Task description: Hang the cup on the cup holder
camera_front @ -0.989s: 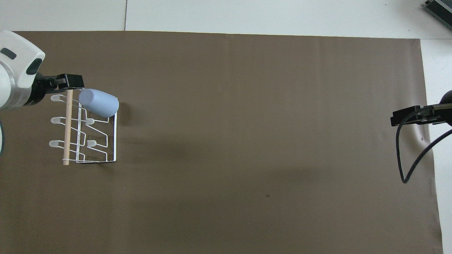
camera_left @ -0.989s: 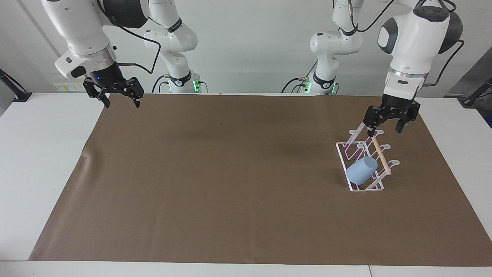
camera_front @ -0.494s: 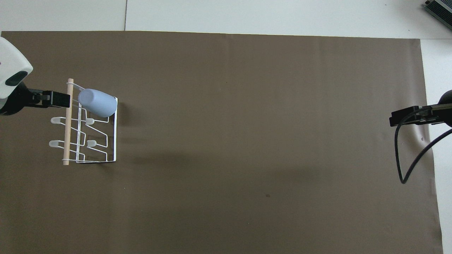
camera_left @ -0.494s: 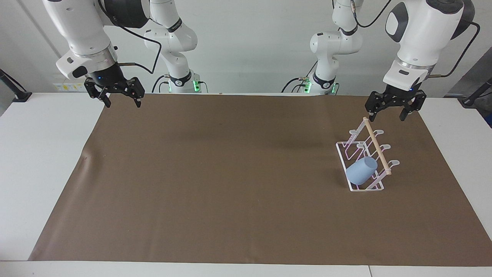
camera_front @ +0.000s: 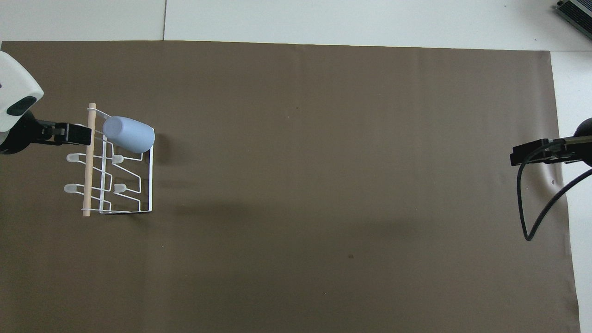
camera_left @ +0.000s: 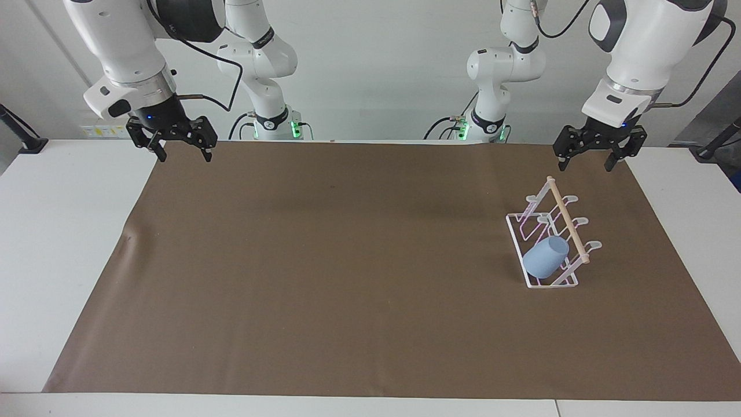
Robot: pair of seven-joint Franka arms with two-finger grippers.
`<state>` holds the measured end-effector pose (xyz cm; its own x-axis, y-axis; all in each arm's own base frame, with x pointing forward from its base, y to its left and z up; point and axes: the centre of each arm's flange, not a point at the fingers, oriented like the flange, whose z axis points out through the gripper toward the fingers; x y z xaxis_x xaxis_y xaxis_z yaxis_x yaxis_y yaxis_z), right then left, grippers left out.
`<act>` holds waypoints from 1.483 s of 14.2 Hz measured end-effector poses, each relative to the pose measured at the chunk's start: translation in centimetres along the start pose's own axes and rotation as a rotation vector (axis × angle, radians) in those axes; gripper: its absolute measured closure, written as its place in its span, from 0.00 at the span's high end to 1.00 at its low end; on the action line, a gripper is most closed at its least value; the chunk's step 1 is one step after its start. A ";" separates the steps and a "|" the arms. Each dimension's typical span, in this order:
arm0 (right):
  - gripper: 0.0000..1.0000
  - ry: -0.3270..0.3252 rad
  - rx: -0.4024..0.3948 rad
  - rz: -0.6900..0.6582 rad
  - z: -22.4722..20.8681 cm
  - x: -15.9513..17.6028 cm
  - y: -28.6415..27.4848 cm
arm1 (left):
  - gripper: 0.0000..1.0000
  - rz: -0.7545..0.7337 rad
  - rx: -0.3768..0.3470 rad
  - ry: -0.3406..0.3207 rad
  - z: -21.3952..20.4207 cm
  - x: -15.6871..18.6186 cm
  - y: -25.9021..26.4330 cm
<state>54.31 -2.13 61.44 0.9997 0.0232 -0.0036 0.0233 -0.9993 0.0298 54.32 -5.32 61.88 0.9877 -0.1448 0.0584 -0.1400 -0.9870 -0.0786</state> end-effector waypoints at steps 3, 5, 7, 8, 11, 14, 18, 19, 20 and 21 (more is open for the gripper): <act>1.00 0.000 0.000 0.000 0.0 0.0 0.0 | 1.00 -0.002 -0.001 -0.005 0.1 0.0 -0.1; 1.00 0.000 0.000 0.000 0.0 0.0 0.0 | 1.00 -0.027 -0.008 -0.044 0.2 -0.5 -1.5; 1.00 0.000 0.000 0.000 0.0 0.0 0.0 | 1.00 -0.031 -0.021 -0.062 -0.2 -0.5 -1.8; 1.00 0.000 0.000 0.000 0.0 0.0 0.0 | 1.00 -0.028 -0.024 -0.064 -0.4 -0.4 -1.7; 1.00 0.000 0.000 0.000 0.0 0.0 0.0 | 1.00 -0.034 -0.049 -0.063 -0.8 -0.5 -1.6; 1.00 0.000 0.000 0.000 0.0 0.0 0.0 | 1.00 -0.059 -0.077 -0.046 -1.8 -0.8 -2.6; 1.00 0.000 0.000 0.000 0.0 0.0 0.0 | 1.00 -0.059 -0.106 -0.052 -1.9 -0.9 -2.2; 1.00 0.000 0.000 0.000 0.0 0.0 0.0 | 1.00 -0.059 -0.116 -0.052 -1.9 -0.9 -2.1; 1.00 0.000 0.000 0.000 0.0 0.0 0.0 | 1.00 -0.057 -0.120 -0.051 -1.9 -0.9 -2.0; 1.00 0.000 0.000 0.000 0.0 0.0 0.0 | 1.00 -0.054 -0.121 -0.051 -2.0 -0.9 -1.8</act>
<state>54.31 -2.14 61.44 0.9997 0.0231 -0.0036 0.0232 -0.9993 0.0298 53.57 -3.60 63.93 0.9958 -0.0906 0.0086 -0.0909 -0.9949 0.0440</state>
